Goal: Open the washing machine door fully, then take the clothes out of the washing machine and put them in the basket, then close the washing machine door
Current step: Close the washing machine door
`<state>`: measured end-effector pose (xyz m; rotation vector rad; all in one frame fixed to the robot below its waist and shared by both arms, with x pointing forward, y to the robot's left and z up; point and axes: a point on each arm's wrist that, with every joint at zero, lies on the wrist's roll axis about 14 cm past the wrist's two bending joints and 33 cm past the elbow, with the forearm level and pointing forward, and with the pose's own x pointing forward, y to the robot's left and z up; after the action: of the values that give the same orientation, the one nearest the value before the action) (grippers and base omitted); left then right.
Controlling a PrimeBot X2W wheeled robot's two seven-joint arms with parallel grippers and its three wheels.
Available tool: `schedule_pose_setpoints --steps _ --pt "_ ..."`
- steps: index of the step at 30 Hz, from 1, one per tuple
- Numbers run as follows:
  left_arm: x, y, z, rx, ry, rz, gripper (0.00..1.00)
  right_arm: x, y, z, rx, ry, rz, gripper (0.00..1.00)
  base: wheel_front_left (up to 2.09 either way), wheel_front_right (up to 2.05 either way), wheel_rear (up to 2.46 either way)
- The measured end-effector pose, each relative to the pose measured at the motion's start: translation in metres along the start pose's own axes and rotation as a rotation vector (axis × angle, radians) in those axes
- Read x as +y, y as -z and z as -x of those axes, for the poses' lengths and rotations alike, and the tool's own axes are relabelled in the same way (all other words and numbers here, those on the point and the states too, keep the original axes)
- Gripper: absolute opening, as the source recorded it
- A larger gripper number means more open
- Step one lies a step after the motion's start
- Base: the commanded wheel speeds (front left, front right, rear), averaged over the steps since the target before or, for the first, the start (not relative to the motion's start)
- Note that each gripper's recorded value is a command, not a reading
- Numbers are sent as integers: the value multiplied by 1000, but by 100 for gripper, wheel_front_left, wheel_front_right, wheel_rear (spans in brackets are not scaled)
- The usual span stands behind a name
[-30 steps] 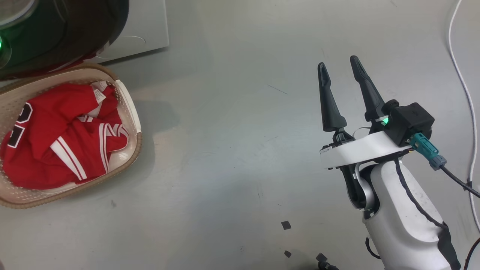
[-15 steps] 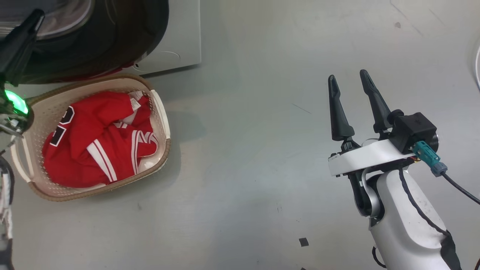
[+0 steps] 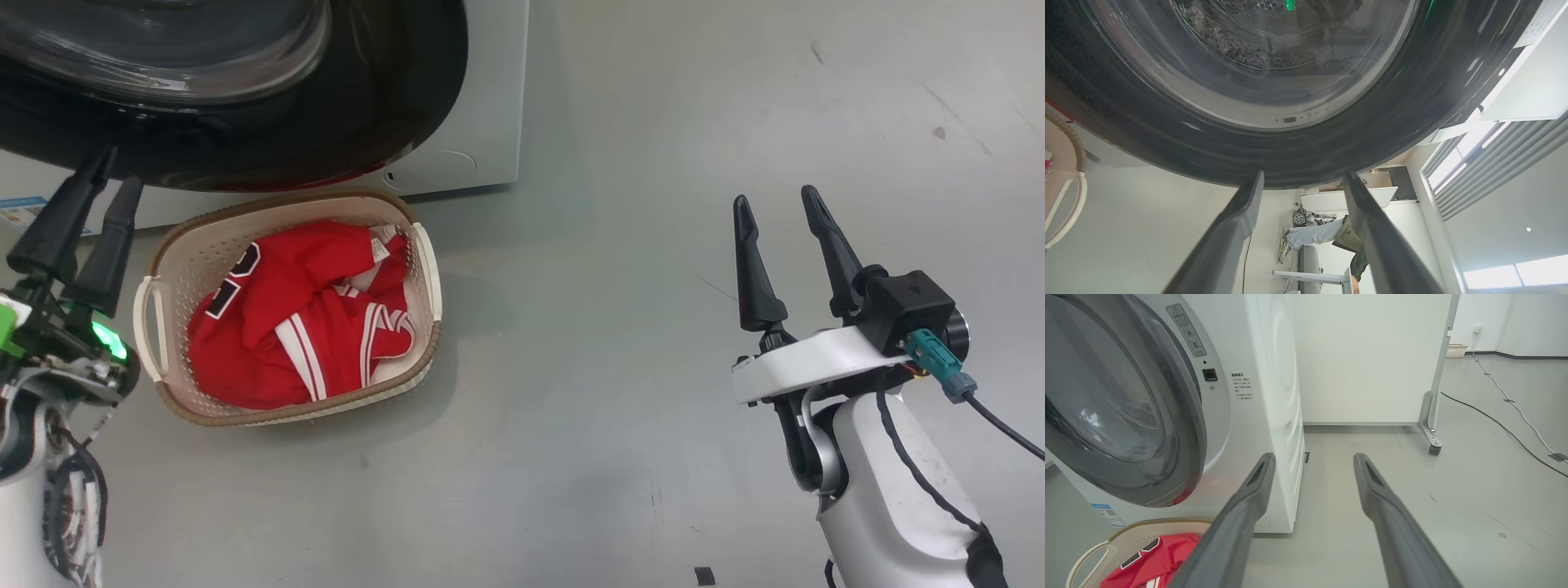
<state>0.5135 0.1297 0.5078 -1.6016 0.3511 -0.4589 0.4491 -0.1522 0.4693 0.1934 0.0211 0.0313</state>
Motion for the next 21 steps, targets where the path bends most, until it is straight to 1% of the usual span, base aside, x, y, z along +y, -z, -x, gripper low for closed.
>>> schedule_pose_setpoints --steps 5,8,10,15,17,19,21 --pt "0 1 27 -64 -10 6 100 7 1 4 5 -20 -9 100 0 0 0" --pt "-9 -4 42 -118 6 -16 100 12 2 7 10 -35 -7 100 0 0 0" --pt "-13 -8 53 -152 -4 -58 100 16 0 8 5 -47 -9 100 0 0 0" --pt "-8 -10 76 -240 -60 -134 100 19 -2 13 2 -59 -14 100 0 0 0" --pt "-8 -13 84 -275 -82 -184 100 21 -2 16 4 -62 -13 100 0 0 0" --pt "-10 -18 93 -316 -106 -260 100 24 -3 19 4 -73 -13 100 0 0 0" --pt "-18 -21 97 -359 -97 -303 100 25 -5 20 -3 -80 -8 100 0 0 0"
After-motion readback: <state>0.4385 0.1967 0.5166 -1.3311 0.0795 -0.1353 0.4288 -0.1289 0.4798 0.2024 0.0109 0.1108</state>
